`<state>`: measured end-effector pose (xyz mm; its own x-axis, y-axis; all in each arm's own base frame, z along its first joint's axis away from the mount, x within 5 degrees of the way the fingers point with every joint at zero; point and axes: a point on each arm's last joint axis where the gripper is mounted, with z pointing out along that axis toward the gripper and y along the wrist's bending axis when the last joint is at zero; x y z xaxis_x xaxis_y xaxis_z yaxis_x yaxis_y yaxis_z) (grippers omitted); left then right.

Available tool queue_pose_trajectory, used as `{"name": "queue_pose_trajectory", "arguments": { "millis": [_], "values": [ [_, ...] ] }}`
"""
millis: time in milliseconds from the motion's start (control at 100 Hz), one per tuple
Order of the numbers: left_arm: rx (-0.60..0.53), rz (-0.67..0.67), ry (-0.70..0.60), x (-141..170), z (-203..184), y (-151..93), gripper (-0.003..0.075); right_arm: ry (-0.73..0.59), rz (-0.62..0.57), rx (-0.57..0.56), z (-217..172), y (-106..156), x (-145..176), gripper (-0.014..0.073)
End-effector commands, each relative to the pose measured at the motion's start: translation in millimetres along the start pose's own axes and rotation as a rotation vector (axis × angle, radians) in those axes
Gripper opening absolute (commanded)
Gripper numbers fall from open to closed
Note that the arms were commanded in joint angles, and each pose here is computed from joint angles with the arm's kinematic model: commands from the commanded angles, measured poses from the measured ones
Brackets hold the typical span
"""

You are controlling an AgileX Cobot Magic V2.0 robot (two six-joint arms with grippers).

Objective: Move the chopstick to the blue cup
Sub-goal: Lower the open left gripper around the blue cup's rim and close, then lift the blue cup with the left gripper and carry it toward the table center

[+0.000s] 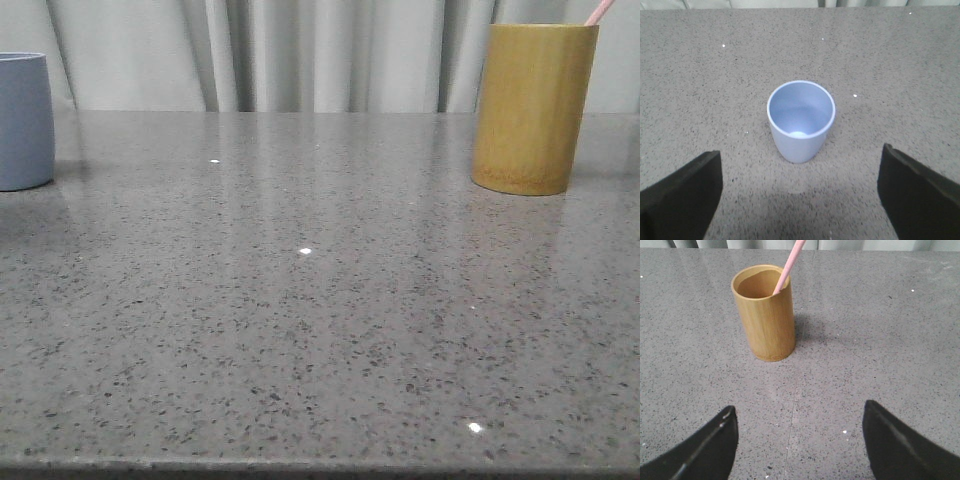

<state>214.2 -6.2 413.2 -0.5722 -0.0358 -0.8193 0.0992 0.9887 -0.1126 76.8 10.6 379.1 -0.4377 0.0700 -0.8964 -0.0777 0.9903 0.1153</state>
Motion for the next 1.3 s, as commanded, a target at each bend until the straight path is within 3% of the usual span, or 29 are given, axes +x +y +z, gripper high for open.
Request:
{"name": "queue_pose_trajectory", "arguments": {
  "millis": [0,390,840,1080,1290],
  "values": [
    [0.013,-0.013,-0.084,-24,8,-1,0.0596,-0.084,0.001,-0.006,-4,1,-14,0.0531],
    [0.027,-0.036,0.132,-45,94,13,0.0596,-0.084,0.001,-0.006,-4,1,-14,0.0531],
    [0.004,-0.037,0.226,-33,135,23,0.0592,-0.084,0.001,-0.006,-4,1,-14,0.0531],
    [0.000,-0.039,0.262,-28,148,26,0.0517,-0.084,0.001,-0.006,-4,1,-14,0.0531],
    [0.000,-0.039,0.264,-28,149,26,0.0382,-0.084,0.001,-0.006,-4,1,-14,0.0531]
  ]
}}
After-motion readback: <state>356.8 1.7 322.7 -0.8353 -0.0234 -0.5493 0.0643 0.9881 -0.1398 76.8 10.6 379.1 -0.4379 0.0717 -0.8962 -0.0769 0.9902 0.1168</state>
